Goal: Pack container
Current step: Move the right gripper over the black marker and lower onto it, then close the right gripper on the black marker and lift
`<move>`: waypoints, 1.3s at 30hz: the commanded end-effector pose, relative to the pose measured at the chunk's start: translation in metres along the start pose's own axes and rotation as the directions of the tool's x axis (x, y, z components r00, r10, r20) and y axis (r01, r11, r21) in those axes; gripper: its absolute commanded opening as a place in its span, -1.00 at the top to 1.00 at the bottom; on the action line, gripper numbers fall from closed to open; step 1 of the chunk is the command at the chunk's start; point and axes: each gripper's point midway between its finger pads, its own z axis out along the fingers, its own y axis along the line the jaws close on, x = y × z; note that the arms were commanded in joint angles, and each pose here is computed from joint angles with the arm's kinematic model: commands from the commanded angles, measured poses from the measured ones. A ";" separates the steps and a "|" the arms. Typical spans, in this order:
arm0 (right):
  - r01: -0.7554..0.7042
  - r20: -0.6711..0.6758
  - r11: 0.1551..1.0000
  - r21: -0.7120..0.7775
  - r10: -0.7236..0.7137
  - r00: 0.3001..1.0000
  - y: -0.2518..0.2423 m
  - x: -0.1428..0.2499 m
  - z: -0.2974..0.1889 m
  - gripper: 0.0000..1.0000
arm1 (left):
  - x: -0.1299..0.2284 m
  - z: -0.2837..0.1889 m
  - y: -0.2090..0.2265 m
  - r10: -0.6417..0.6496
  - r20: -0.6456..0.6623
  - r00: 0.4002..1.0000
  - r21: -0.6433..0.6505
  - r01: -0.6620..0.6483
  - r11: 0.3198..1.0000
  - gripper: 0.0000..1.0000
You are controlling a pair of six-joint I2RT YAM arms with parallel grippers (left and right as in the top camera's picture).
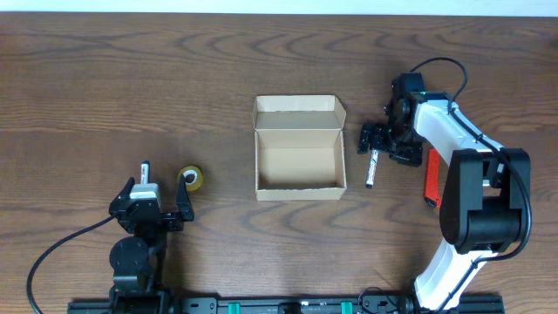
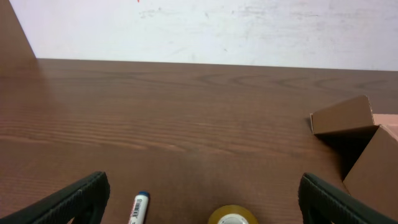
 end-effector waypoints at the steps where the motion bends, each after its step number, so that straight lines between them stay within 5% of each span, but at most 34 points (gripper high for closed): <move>1: -0.017 0.008 1.000 0.017 0.017 1.000 -0.004 -0.005 0.001 -0.99 | 0.019 0.001 0.001 -0.008 -0.065 0.998 -0.005 0.008 1.000 -0.90; 39: -0.016 -0.068 0.993 0.114 0.023 0.997 -0.020 0.023 0.010 -0.98 | 0.019 0.001 0.001 -0.008 -0.065 0.998 -0.004 0.008 1.000 -0.91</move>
